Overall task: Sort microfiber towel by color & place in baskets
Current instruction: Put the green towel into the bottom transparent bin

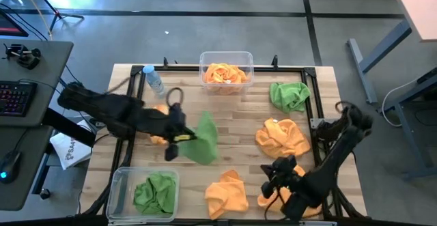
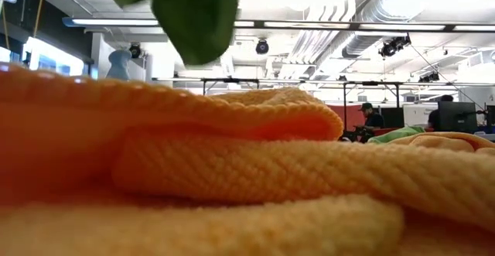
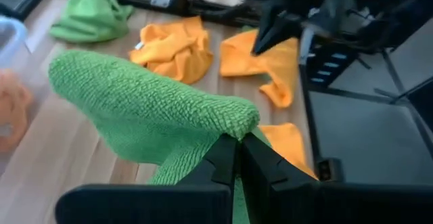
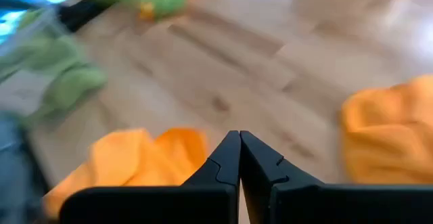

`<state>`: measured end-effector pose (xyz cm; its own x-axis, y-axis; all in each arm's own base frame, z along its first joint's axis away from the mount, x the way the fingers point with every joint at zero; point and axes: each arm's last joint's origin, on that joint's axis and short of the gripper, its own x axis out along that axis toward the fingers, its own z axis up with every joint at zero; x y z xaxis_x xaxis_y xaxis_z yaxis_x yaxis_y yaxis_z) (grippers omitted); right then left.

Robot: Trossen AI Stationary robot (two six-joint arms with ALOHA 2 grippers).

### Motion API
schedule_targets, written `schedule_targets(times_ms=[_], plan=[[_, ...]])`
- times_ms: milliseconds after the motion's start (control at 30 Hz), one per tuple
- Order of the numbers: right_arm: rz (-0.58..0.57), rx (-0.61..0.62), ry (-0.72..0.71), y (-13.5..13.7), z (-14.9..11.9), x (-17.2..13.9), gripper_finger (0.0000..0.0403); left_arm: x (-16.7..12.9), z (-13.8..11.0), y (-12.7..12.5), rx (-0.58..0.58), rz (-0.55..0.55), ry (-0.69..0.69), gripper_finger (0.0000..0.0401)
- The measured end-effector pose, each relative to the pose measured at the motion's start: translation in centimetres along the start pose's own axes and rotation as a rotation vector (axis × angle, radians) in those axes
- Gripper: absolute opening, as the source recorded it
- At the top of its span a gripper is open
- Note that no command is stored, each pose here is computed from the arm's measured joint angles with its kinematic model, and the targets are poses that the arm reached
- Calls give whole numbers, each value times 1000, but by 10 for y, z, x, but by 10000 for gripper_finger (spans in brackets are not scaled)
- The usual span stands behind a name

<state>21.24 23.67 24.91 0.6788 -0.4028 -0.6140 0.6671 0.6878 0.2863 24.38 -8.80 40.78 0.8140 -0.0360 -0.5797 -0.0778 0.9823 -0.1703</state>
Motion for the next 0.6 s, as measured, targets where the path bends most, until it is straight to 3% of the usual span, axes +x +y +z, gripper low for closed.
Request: schedule_targets(times_ms=[300, 467, 600], plan=[[512, 37, -27, -51, 6, 21, 0, -71, 7, -26, 40, -31, 77, 0], [569, 90, -76, -70, 10, 38, 0, -93, -2, -43, -17, -89, 179, 0], [576, 92, -32, -72, 14, 49, 0, -111, -12, -58, -91, -205, 291, 0]])
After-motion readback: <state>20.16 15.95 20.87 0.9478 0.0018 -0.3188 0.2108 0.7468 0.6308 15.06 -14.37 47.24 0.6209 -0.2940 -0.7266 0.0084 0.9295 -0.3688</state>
